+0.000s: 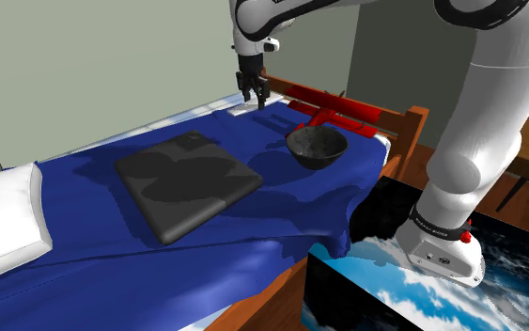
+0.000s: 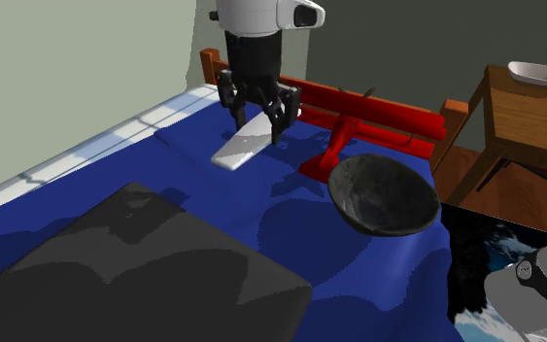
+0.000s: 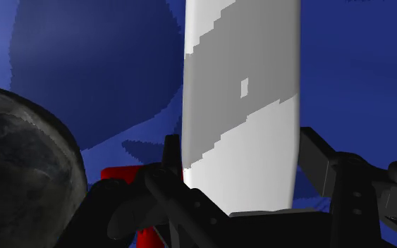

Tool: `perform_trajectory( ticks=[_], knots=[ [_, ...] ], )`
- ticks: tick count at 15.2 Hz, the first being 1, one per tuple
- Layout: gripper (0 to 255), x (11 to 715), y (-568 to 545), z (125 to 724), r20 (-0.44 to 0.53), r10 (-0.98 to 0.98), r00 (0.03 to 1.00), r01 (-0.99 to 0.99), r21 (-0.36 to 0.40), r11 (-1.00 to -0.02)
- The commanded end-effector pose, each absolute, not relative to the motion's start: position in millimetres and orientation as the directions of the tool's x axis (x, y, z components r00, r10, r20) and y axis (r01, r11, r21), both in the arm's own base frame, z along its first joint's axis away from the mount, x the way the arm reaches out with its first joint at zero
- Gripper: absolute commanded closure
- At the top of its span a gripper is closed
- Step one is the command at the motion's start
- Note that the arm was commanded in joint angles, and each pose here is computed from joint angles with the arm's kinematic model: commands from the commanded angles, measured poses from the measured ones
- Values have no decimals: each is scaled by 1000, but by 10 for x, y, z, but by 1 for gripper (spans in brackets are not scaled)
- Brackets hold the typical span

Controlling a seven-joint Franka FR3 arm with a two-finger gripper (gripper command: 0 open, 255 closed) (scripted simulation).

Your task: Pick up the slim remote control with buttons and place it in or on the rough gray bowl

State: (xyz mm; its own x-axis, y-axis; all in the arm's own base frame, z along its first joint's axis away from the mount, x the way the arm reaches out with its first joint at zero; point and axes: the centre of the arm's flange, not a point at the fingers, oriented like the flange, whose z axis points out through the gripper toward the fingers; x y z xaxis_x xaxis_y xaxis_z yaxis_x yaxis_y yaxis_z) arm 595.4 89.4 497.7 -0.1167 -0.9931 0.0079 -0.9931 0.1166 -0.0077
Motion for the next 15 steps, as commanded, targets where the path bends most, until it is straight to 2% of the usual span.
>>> perform_trajectory(
  ticks=[1,15],
  knots=[
    [255,5674,842,4991,8,-993,-118,-993,-8,118],
    [255,3848,558,5008,8,-993,-118,-993,-8,118]
  ],
)
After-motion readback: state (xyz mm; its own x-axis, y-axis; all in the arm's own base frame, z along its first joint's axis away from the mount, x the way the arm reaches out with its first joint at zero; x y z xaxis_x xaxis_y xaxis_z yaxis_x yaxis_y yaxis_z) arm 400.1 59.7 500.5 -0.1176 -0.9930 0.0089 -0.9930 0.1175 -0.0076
